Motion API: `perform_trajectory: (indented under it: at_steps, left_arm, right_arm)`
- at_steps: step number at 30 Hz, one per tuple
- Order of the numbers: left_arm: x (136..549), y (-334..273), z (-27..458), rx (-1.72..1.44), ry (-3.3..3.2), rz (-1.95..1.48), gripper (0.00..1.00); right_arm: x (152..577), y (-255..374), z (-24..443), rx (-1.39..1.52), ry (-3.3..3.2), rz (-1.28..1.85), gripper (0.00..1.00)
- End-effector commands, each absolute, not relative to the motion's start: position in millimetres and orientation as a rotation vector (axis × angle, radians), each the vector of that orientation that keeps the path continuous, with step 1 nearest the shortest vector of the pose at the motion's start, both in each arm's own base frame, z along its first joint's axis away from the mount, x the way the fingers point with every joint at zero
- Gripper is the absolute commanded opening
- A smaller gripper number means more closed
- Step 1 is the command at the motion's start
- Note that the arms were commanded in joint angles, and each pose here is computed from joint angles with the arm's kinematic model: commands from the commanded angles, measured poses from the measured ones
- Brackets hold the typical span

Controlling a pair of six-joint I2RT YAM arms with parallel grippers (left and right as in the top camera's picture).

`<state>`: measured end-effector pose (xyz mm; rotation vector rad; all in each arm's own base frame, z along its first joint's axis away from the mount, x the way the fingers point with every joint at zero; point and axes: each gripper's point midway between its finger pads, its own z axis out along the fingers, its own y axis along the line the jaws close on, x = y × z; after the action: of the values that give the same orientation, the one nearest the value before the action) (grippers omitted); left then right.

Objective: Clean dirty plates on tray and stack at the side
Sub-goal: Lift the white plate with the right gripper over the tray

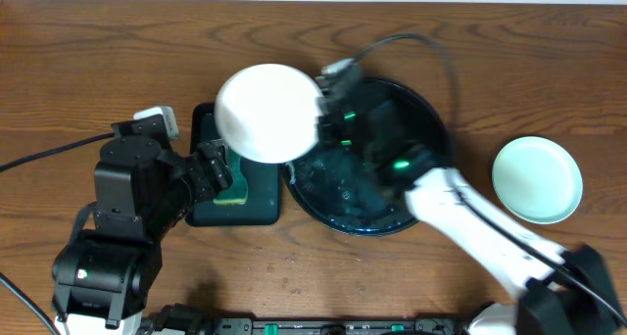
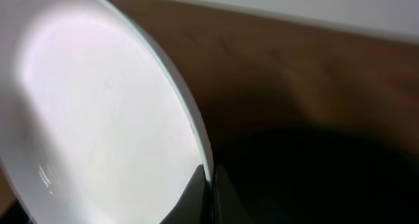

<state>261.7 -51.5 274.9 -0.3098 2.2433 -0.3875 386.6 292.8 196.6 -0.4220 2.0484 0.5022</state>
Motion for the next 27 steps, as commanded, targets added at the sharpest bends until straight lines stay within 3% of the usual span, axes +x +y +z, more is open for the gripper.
perform_trajectory:
  at_steps: [1,13,27]
  left_arm:
    - [263,-50,278,-0.313,2.239,-0.383,0.81]
    - [267,-51,272,-0.316,2.260,-0.377,0.81]
    - [267,-51,273,-0.316,2.260,-0.377,0.82]
  right_arm:
    - [398,306,197,-0.430,1.938,0.251,0.01]
    - [368,336,260,-0.635,1.621,-0.078,0.01]
    - [348,333,313,-0.638,1.499,-0.087,0.01]
